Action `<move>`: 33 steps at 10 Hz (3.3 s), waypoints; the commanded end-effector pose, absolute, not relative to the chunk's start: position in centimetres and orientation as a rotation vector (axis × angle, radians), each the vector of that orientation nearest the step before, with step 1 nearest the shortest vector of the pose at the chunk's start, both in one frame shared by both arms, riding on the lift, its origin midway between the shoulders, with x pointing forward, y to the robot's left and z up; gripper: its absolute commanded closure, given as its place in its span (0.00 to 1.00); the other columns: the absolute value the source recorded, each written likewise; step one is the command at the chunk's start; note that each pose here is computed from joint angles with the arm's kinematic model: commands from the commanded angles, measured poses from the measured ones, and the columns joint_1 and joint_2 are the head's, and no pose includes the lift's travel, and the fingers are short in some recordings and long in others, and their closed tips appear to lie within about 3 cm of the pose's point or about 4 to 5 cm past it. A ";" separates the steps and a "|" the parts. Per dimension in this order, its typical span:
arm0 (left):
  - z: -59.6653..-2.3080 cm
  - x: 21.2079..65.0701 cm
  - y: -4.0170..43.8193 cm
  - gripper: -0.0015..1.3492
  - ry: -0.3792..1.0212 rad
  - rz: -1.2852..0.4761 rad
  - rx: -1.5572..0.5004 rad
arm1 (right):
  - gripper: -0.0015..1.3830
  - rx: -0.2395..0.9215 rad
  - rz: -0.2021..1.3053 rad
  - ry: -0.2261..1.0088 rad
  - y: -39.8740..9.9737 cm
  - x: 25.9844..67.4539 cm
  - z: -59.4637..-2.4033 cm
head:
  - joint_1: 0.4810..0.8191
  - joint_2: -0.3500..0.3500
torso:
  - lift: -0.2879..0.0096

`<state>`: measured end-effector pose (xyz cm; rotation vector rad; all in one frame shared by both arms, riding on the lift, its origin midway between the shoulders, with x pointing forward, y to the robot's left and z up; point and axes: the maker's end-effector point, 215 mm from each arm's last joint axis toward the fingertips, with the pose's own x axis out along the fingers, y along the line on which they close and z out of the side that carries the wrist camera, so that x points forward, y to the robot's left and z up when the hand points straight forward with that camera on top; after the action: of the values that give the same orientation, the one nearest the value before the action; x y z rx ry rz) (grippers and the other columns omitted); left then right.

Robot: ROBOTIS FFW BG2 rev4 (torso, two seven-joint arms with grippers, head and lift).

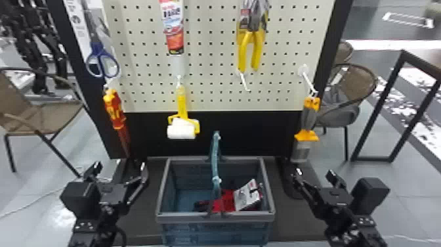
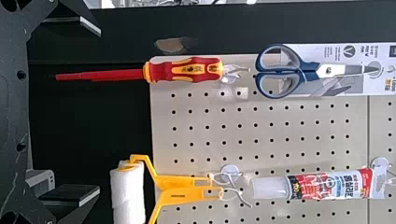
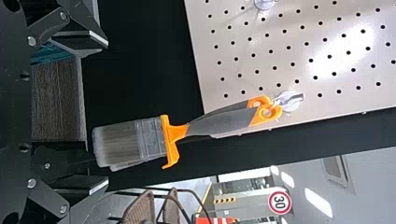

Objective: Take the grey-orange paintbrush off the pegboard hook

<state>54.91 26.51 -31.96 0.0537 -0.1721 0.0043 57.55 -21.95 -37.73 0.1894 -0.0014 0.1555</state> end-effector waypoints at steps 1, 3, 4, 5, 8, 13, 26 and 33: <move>-31.9 54.9 26.5 0.09 -0.173 0.005 0.053 | 0.19 0.189 0.156 -0.001 -22.0 57.5 -37.7 | 0.20 0.50 | 0.63; -32.0 54.8 26.6 0.09 -0.173 0.006 0.055 | 0.19 0.188 0.156 -0.005 -22.0 57.6 -37.6 | 0.20 0.50 | 0.63; -32.0 54.8 26.6 0.09 -0.173 0.006 0.055 | 0.19 0.188 0.156 -0.005 -22.0 57.6 -37.6 | 0.20 0.50 | 0.63; -32.0 54.8 26.6 0.09 -0.172 0.006 0.055 | 0.19 0.190 0.155 -0.003 -22.0 57.6 -37.7 | 0.20 0.50 | 0.63; -32.0 54.8 26.7 0.09 -0.172 0.007 0.056 | 0.19 0.174 0.174 -0.013 -22.6 58.1 -37.0 | 0.20 0.50 | 0.63; -32.2 54.7 26.7 0.09 -0.169 0.008 0.053 | 0.19 0.118 0.247 -0.060 -25.0 60.9 -33.3 | 0.20 0.50 | 0.63; -32.6 54.7 25.4 0.09 -0.160 -0.013 0.036 | 0.19 0.066 0.683 -0.028 -21.9 66.1 -29.3 | 0.20 0.50 | 0.63; -32.8 54.8 25.0 0.09 -0.154 -0.018 0.032 | 0.19 0.030 0.841 0.010 -17.4 66.6 -28.8 | 0.20 0.50 | 0.63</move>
<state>54.78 25.03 -32.78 0.0315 -0.1540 -0.0178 66.60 -17.87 -28.66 0.0313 0.0046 0.8312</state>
